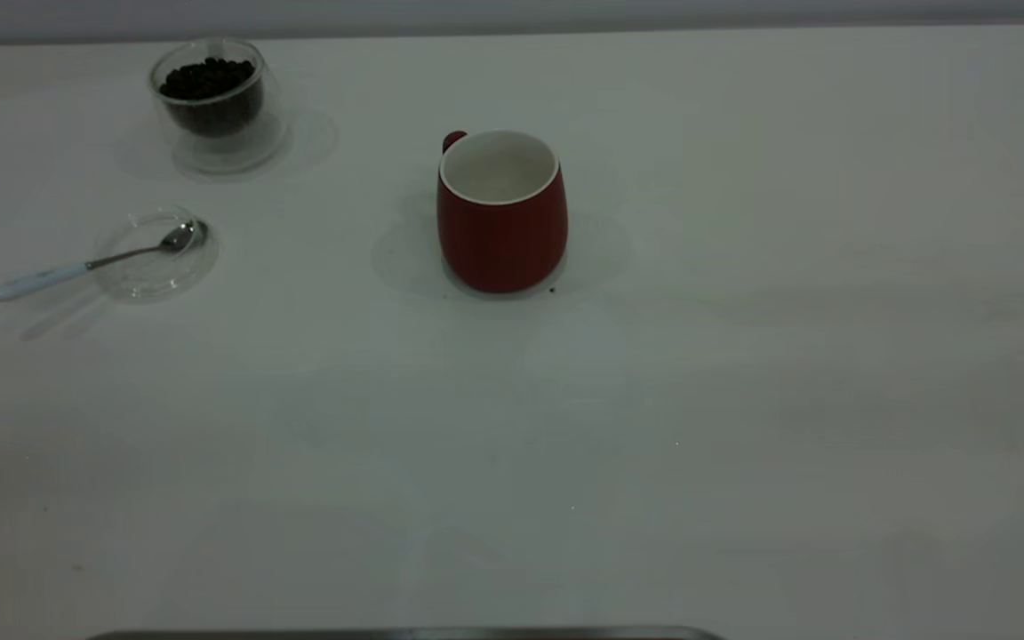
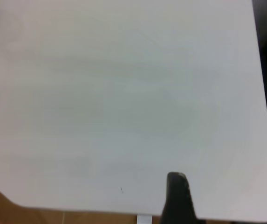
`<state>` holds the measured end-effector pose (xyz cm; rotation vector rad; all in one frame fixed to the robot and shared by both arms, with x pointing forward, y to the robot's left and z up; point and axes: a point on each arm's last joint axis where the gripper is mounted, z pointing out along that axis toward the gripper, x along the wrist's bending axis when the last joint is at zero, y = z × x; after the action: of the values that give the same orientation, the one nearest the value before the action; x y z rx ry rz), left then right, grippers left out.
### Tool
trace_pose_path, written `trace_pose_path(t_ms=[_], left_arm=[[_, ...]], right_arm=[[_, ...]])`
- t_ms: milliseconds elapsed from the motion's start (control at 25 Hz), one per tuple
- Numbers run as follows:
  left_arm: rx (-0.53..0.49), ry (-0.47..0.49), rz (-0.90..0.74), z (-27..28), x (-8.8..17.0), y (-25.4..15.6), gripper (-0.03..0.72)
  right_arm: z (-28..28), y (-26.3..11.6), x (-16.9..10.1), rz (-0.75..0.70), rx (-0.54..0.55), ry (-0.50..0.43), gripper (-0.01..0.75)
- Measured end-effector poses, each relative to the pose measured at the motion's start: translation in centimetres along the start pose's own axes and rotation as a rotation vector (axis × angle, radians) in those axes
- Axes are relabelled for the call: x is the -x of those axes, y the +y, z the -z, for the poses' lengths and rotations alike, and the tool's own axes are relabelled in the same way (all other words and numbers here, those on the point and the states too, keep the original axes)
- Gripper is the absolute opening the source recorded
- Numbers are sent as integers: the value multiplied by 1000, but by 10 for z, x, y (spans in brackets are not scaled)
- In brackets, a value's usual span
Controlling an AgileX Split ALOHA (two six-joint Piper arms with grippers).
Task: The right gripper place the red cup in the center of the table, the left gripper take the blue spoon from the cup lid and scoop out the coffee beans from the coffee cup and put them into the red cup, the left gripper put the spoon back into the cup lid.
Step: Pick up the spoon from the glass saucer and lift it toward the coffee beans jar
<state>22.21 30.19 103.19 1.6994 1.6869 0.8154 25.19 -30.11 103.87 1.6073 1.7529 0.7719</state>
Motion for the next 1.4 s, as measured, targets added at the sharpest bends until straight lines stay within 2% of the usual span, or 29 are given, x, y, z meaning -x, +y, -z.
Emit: trace_pose_path(t_ms=[360, 1400], left_arm=[[0, 0, 0, 0, 0, 0, 562], [12, 0, 24, 2, 0, 2, 562]], right_arm=[[15, -12, 0, -5, 128, -6, 590], [15, -13, 0, -5, 128, -6, 590]])
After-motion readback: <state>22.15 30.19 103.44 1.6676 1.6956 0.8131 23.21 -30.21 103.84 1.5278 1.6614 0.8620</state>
